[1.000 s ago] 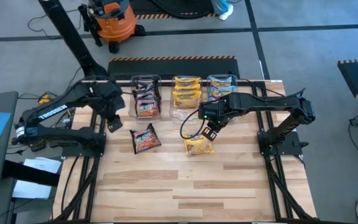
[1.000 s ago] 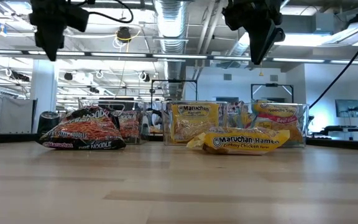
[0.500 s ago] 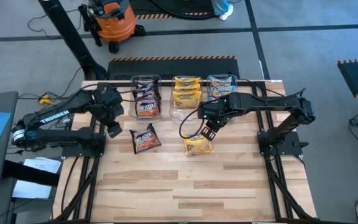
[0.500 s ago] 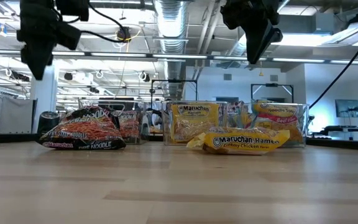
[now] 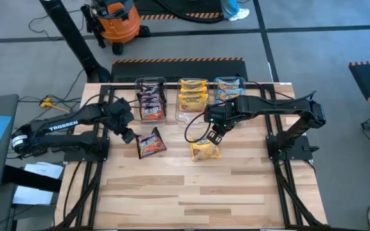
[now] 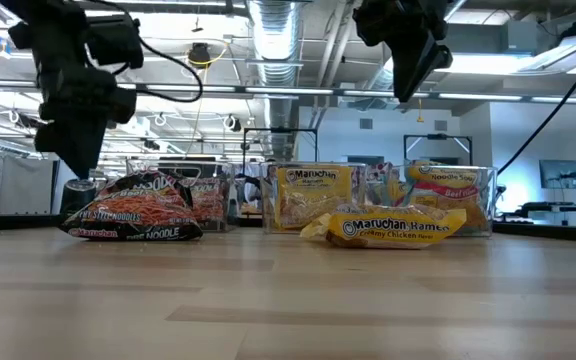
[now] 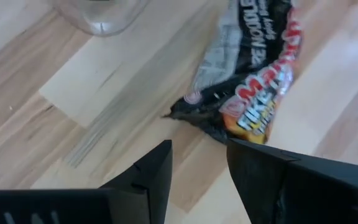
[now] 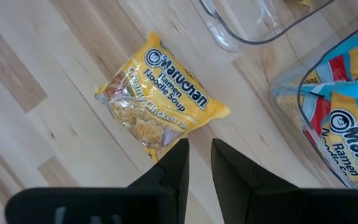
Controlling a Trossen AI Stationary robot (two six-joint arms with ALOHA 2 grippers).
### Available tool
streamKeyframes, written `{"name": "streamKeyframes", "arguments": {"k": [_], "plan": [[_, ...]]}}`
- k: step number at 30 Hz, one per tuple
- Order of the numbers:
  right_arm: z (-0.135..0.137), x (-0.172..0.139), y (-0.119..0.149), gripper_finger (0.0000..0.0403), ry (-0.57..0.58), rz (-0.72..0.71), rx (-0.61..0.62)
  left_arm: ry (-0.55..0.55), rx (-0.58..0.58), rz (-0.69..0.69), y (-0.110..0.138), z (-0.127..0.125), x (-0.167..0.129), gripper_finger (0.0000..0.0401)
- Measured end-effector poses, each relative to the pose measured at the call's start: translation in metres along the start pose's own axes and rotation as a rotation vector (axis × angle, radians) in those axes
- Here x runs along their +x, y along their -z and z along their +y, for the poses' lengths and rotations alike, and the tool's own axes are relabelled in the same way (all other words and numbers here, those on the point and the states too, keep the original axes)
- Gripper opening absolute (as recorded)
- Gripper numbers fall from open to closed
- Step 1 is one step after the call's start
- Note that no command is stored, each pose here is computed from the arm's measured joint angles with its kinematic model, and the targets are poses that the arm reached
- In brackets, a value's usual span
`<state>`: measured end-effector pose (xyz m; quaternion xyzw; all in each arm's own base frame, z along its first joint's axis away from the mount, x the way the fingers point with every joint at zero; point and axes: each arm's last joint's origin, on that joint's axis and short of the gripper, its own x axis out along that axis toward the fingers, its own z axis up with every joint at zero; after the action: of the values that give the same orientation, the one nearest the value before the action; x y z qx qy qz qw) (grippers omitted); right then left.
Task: Sort Maruchan noodles
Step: Put the black noodle pack into the left transparent bin
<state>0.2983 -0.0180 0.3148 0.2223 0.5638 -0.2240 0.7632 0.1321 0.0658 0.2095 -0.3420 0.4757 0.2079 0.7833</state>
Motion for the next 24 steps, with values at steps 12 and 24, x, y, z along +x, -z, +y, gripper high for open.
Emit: {"name": "streamKeyframes", "arguments": {"k": [12,24], "plan": [[0.001,0.0,-0.001,0.0092,-0.006,-0.008,0.001,-0.028,-0.082,-0.068,0.005,0.009,0.021,0.0139],[0.002,0.0,-0.002,0.0092,-0.015,-0.018,-0.009,0.105,-0.124,-0.104,0.009,0.011,0.038,0.0139]]}}
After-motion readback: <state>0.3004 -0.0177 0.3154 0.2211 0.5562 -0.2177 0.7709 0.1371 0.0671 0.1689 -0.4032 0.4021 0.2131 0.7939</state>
